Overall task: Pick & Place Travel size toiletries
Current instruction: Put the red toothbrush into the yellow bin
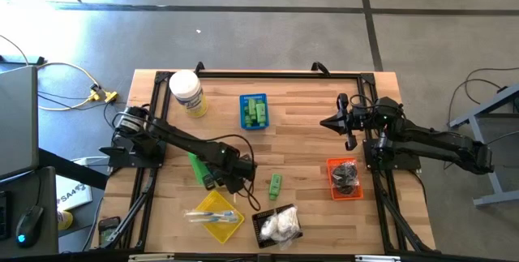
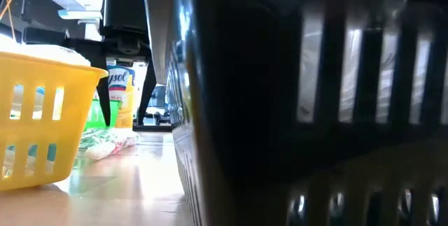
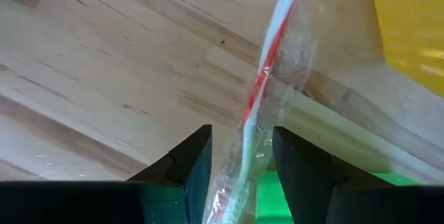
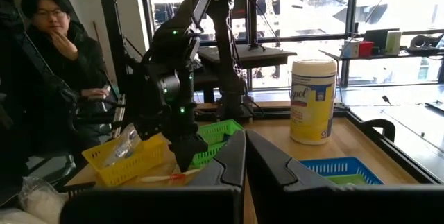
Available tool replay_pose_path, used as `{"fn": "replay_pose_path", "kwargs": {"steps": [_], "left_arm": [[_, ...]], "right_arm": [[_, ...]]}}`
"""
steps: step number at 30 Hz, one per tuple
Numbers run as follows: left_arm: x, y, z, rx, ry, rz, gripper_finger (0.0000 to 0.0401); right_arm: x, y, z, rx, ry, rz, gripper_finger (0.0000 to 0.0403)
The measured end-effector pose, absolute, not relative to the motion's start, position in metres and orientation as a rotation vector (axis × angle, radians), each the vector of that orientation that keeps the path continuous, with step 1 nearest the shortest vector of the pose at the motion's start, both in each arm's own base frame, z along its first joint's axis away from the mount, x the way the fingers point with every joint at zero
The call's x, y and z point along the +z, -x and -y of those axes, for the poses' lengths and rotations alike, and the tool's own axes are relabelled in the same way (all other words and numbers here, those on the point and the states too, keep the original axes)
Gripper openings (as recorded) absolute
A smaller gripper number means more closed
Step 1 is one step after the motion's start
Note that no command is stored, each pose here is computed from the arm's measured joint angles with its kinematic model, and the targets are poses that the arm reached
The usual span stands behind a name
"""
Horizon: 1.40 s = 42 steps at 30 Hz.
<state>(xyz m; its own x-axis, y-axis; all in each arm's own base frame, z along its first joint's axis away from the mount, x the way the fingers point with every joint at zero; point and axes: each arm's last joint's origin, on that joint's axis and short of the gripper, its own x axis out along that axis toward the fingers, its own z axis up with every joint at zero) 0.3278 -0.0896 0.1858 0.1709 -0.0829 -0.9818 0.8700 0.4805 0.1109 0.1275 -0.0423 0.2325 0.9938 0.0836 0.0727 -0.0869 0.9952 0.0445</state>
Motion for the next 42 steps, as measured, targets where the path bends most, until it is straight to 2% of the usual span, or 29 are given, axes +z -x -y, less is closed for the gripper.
{"fn": "replay_pose_path", "kwargs": {"steps": [12, 21, 25, 32, 34, 39, 42], "left_arm": [[0.16, -0.332, 0.093, -0.879, -0.776, -1.274, 0.0148], [0.157, -0.337, 0.094, -0.882, -0.774, -1.225, 0.0147], [0.157, -0.341, 0.095, -0.871, -0.779, -1.191, 0.012], [0.157, -0.345, 0.093, -0.818, -0.749, -1.17, 0.0018], [0.158, -0.346, 0.092, -0.799, -0.73, -1.176, 0.0017], [0.16, -0.347, 0.091, -0.78, -0.74, -1.169, 0.0043], [0.168, -0.351, 0.091, -0.739, -0.766, -1.159, 0.0035]], "right_arm": [[0.232, -0.128, 0.042, 0.085, -0.045, 0.071, 0.0003], [0.233, -0.128, 0.042, 0.085, -0.045, 0.072, 0.0003], [0.233, -0.128, 0.042, 0.085, -0.045, 0.072, 0.0003], [0.233, -0.128, 0.042, 0.086, -0.045, 0.072, 0.0003], [0.233, -0.128, 0.042, 0.086, -0.045, 0.072, 0.0003], [0.233, -0.128, 0.042, 0.086, -0.047, 0.072, 0.0003], [0.233, -0.128, 0.042, 0.086, -0.048, 0.072, 0.0003]]}}
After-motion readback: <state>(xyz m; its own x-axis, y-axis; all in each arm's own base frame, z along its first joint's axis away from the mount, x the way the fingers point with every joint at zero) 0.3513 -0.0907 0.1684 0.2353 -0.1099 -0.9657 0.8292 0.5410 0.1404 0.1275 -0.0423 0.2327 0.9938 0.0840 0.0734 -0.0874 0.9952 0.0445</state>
